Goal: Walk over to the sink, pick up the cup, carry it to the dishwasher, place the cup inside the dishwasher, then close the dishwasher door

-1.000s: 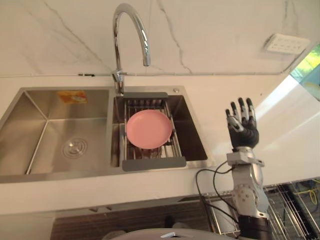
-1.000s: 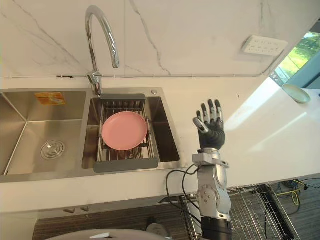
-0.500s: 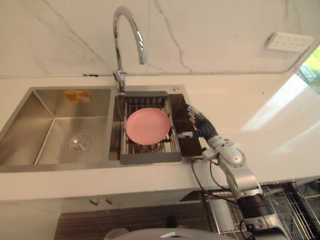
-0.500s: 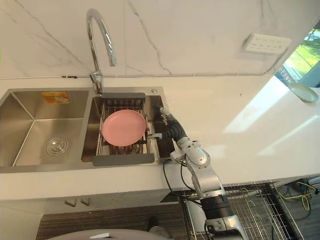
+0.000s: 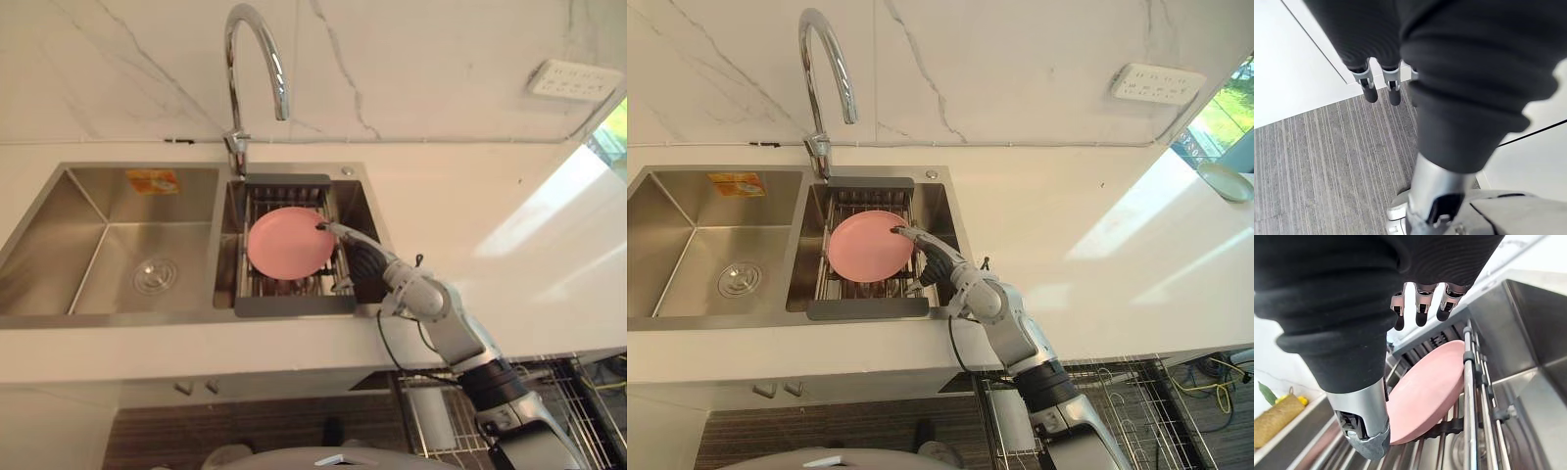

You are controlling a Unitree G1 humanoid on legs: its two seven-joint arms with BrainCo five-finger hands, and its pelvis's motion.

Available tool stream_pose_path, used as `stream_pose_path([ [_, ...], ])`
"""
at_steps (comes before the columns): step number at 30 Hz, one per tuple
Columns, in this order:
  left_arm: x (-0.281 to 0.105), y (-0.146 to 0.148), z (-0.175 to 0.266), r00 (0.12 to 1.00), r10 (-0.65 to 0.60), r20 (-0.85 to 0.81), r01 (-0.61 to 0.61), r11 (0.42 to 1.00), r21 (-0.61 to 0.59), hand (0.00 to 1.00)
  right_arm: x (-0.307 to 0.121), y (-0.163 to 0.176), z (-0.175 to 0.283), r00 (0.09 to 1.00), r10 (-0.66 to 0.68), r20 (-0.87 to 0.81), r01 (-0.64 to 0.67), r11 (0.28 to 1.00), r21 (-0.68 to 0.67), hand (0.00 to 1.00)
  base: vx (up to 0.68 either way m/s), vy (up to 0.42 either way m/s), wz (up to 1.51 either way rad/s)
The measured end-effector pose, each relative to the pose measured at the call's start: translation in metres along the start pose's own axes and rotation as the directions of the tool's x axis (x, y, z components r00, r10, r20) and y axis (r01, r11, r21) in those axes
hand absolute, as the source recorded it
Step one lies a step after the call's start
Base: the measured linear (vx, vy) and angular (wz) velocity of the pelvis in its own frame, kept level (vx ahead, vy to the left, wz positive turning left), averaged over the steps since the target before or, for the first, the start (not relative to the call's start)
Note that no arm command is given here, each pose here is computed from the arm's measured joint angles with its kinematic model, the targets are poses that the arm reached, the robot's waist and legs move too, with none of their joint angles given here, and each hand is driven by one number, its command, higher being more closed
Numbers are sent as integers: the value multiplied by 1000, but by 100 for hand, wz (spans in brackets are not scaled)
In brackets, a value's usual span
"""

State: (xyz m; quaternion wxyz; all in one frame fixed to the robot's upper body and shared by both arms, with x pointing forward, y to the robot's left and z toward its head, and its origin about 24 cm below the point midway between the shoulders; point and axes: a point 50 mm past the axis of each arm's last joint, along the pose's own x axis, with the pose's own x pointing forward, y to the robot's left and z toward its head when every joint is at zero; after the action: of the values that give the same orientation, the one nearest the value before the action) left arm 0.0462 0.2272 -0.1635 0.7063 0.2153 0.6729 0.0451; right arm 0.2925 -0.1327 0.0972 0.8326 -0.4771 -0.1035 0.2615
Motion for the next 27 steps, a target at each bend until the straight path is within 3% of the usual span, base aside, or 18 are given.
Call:
stream_pose_path([
  [12,-1,2,11,999,11,38,-14,998,62,0,12,26,-12,998,3,-64,-20,963,-269,0,-35,4,3],
  [27,-1,4,13,998,8,64,-14,995,97,0,21,32,-18,998,-26,-53,0,902,-431,0,-32,3,5],
])
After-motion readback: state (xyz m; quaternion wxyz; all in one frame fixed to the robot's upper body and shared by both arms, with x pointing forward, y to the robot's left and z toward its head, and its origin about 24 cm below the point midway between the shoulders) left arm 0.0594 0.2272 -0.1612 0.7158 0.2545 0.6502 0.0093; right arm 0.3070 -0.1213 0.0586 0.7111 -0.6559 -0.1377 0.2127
